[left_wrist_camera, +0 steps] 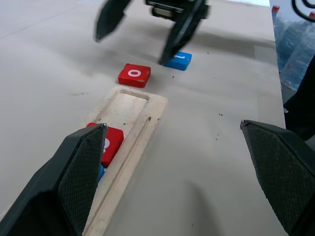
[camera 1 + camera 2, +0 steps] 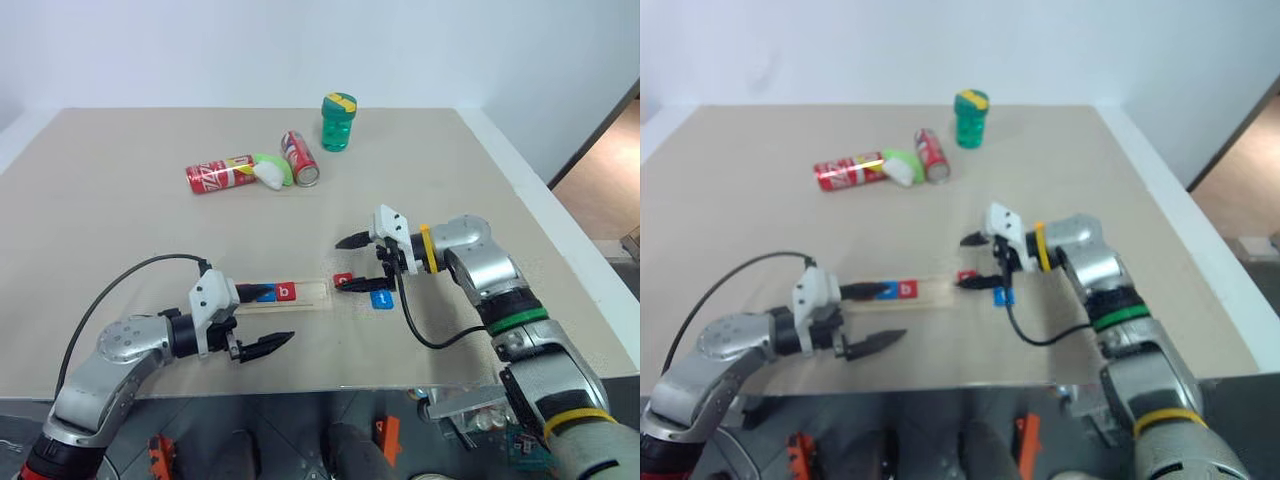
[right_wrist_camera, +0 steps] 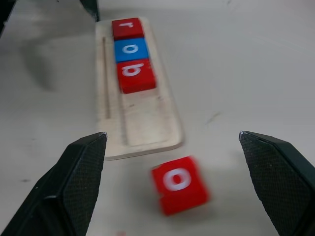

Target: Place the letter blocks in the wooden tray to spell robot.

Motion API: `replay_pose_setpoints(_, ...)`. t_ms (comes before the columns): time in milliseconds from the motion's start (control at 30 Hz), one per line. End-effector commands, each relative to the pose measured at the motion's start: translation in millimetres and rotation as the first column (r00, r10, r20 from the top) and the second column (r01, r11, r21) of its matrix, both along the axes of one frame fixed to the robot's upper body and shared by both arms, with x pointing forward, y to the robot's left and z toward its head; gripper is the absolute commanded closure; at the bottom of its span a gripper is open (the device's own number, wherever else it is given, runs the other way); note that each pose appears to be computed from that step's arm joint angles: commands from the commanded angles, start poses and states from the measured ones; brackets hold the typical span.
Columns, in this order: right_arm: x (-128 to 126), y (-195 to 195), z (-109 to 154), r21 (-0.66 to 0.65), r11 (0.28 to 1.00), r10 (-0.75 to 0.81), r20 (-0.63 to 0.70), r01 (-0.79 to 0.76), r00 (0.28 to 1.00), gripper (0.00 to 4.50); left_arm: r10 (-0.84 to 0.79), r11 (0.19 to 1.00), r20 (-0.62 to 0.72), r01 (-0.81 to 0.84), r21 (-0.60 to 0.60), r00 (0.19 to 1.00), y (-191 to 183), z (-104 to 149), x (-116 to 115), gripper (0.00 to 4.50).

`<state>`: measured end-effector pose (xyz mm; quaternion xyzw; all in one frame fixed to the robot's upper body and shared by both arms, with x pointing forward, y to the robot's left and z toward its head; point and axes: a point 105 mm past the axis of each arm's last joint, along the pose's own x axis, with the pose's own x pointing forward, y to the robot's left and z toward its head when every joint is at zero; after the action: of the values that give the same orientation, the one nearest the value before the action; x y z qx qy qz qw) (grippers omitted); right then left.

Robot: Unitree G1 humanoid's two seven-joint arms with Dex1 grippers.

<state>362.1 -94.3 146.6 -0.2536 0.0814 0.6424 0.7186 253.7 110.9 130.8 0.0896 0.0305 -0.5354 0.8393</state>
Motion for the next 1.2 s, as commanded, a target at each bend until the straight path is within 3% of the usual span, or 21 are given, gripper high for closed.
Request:
replay_pose_setpoints(33, 3, -6, -10, -0.037, 0.999, 0.029, 0.003, -0.029, 1.0, 0.06, -0.003, 1.0, 0.036, 0.003, 0.008, 0.999, -3, 7, -4, 0.0)
replay_pose_setpoints(67, 2, -7, -15, -0.042, 0.999, 0.03, -0.009, -0.03, 1.0, 0.3, -0.001, 1.0, 0.035, 0.001, 0.015, 0.999, -3, 6, -5, 0.0)
replay_pose_setpoints(300, 3, -15, -32, -0.063, 0.998, 0.0, -0.038, -0.002, 0.999, 0.3, 0.012, 0.999, 0.032, -0.013, 0.033, 0.999, 0, 2, -7, 0.0)
replay_pose_setpoints(600, 14, -17, -32, -0.015, 0.99, -0.14, -0.094, 0.139, 0.986, 0.3, 0.02, 0.999, 0.033, -0.022, 0.047, 0.999, 0, 0, -5, 0.0)
replay_pose_setpoints(900, 6, -18, -37, -0.009, 0.983, -0.184, -0.099, 0.184, 0.978, 0.3, 0.021, 0.998, 0.035, -0.023, 0.065, 0.999, 1, -2, -2, 0.0)
replay_pose_setpoints(1200, 5, -27, -44, -0.03, 0.947, -0.321, -0.1, 0.32, 0.942, 0.3, 0.025, 0.997, 0.038, -0.028, 0.075, 0.999, 1, -2, 0, 0.0)
